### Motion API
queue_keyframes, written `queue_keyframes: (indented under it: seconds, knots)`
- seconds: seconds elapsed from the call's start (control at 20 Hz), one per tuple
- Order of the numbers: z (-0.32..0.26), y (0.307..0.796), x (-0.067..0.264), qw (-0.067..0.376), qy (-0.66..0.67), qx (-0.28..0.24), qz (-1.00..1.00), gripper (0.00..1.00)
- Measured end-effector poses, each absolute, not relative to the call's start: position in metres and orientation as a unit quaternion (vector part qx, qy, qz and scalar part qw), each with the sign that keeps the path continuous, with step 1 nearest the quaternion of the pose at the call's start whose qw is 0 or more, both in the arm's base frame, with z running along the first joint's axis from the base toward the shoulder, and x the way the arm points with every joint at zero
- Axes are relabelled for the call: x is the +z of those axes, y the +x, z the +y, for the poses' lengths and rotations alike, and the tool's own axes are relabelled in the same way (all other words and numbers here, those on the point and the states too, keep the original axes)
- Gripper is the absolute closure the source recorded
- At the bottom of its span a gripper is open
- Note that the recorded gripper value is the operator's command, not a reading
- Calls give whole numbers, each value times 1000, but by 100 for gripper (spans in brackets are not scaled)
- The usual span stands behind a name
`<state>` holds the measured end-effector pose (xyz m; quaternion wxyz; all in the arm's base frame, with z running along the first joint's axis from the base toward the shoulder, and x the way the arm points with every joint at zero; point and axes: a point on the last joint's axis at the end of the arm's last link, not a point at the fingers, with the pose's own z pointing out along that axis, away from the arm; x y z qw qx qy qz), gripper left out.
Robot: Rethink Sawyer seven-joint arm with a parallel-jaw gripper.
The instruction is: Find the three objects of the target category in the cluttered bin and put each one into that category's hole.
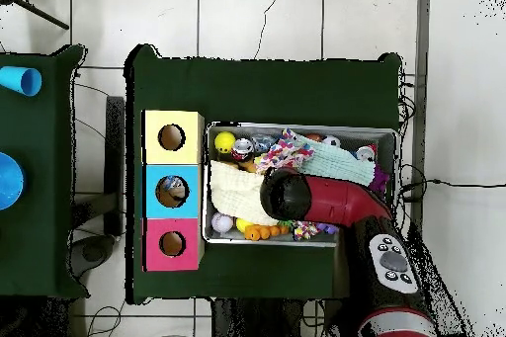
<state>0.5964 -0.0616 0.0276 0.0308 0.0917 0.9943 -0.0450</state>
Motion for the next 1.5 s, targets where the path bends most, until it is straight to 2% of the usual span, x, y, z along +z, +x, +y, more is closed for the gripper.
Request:
queue_keyframes:
  seconds: [0.9, 1.1, 1.35, 1.5]
  knots:
    - [-42, 608, 37, 35, 92, -29, 995, 0]
    - [-33, 605, 45, 8, 93, -26, 995, 0]
    - [-8, 588, 54, -62, 79, -29, 995, 0]
    - [6, 581, 60, -89, 68, -31, 993, 0]
